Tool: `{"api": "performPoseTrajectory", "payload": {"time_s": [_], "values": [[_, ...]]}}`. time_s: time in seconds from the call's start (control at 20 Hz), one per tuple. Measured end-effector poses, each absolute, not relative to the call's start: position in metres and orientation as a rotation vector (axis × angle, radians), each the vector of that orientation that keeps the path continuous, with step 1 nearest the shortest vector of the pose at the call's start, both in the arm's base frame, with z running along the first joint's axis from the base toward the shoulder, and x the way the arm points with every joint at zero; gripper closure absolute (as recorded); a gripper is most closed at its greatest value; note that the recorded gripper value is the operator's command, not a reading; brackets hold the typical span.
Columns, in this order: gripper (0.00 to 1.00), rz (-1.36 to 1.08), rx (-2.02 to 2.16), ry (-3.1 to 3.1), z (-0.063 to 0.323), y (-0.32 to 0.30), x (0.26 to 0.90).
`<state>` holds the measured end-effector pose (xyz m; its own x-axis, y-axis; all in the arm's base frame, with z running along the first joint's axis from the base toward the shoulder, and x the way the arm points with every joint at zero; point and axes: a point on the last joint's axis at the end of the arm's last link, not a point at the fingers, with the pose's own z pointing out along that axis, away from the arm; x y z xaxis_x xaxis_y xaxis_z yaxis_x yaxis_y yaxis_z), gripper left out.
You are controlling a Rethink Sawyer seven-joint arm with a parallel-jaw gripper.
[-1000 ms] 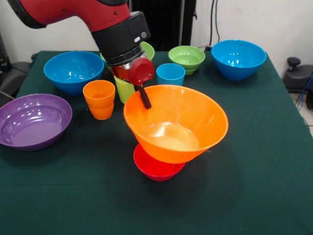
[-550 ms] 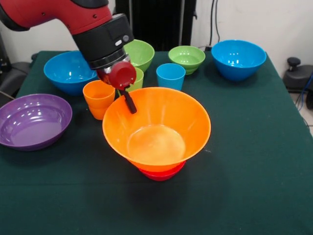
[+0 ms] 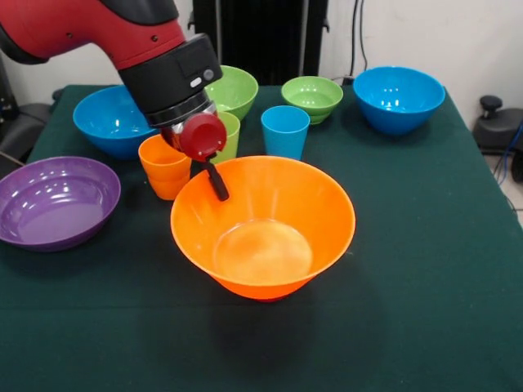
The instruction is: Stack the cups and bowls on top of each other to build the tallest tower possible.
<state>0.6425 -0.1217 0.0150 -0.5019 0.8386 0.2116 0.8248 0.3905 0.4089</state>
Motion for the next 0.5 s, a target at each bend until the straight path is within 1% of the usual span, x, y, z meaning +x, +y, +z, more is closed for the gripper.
{"api": "performPoseTrajectory", "payload": {"time_s": [0.5], "values": [[1.00, 0.734, 1.505, 2.631, 0.017, -0.099, 0.647]]}}
